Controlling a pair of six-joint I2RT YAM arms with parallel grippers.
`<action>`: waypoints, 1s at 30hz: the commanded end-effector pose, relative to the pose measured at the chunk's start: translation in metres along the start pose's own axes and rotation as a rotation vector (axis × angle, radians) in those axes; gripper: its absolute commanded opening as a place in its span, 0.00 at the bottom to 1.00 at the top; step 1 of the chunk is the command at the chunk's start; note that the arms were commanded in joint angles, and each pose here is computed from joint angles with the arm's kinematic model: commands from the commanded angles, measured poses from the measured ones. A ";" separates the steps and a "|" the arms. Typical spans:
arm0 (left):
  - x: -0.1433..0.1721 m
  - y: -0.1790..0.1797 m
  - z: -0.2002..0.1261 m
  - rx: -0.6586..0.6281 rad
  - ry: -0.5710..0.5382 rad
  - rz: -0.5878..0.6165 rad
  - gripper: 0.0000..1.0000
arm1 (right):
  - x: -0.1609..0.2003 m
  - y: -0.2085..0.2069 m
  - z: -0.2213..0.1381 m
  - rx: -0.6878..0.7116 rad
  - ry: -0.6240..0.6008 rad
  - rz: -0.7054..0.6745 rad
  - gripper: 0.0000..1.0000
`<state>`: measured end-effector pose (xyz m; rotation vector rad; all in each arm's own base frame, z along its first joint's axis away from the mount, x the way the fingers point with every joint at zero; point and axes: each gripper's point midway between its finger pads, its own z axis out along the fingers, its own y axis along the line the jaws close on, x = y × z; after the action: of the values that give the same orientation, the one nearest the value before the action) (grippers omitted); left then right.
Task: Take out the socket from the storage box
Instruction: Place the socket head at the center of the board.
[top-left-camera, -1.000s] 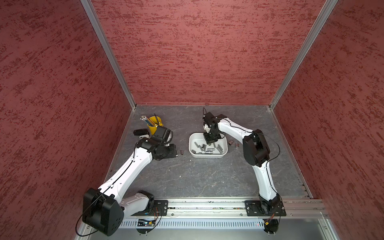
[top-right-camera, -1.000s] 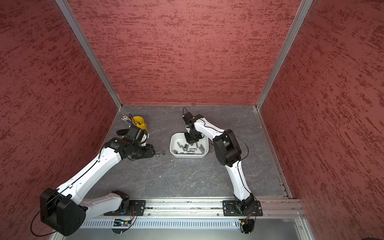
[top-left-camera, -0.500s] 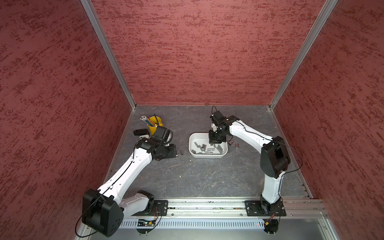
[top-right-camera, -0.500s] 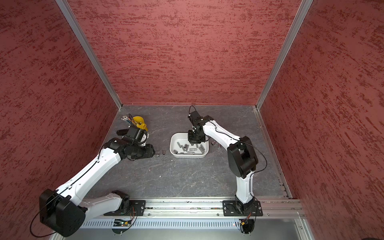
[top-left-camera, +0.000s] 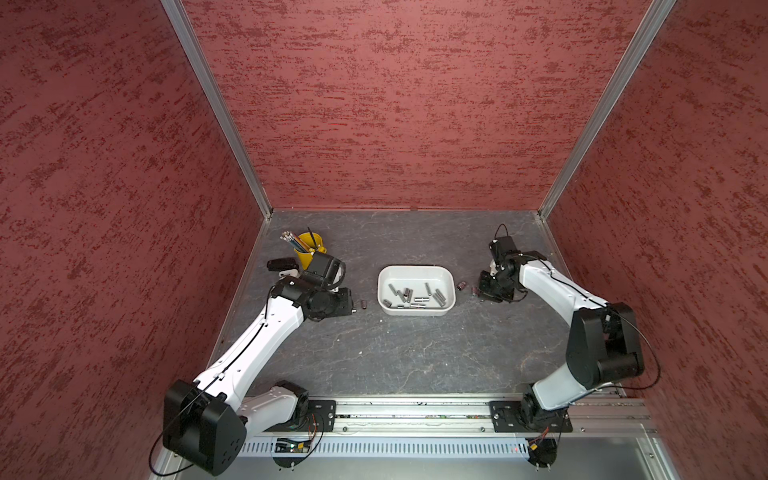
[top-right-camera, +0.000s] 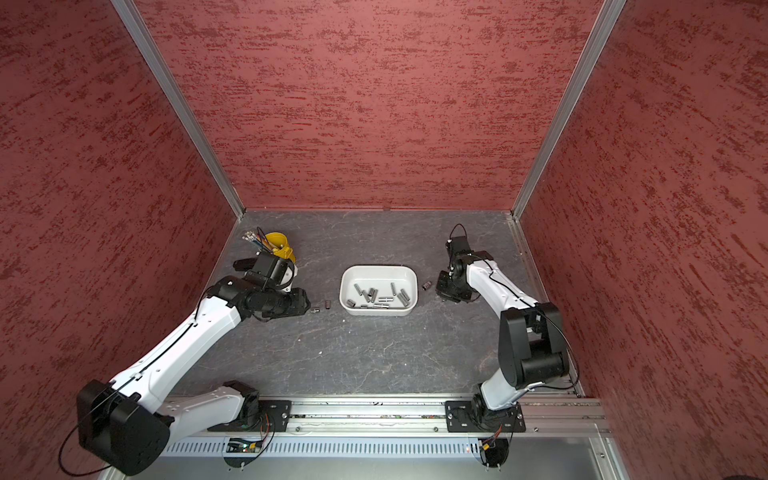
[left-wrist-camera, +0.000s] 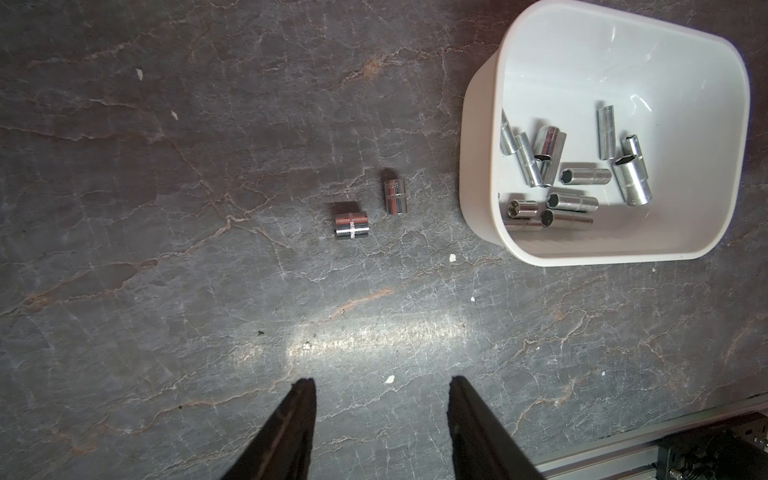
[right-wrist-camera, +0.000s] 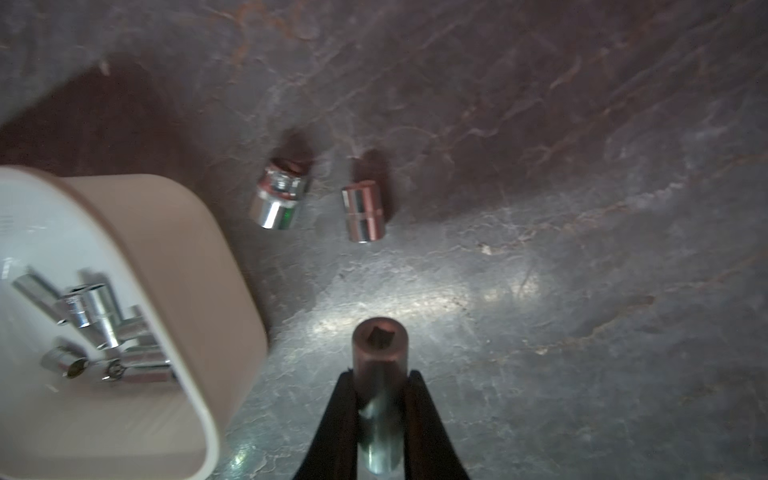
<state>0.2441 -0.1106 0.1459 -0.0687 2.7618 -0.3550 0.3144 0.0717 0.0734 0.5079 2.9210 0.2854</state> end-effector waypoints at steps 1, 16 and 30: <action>-0.003 0.000 -0.003 -0.001 -0.026 0.014 0.54 | -0.017 -0.009 0.007 0.013 -0.060 -0.015 0.08; -0.003 0.002 0.000 -0.011 -0.016 0.014 0.54 | -0.033 -0.022 0.046 0.064 -0.022 -0.024 0.09; -0.003 0.002 0.001 -0.013 -0.012 0.013 0.54 | -0.028 -0.026 0.053 0.074 0.000 -0.022 0.25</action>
<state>0.2441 -0.1103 0.1456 -0.0692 2.7630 -0.3526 0.3319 0.0529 0.0184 0.4841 2.9764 0.2060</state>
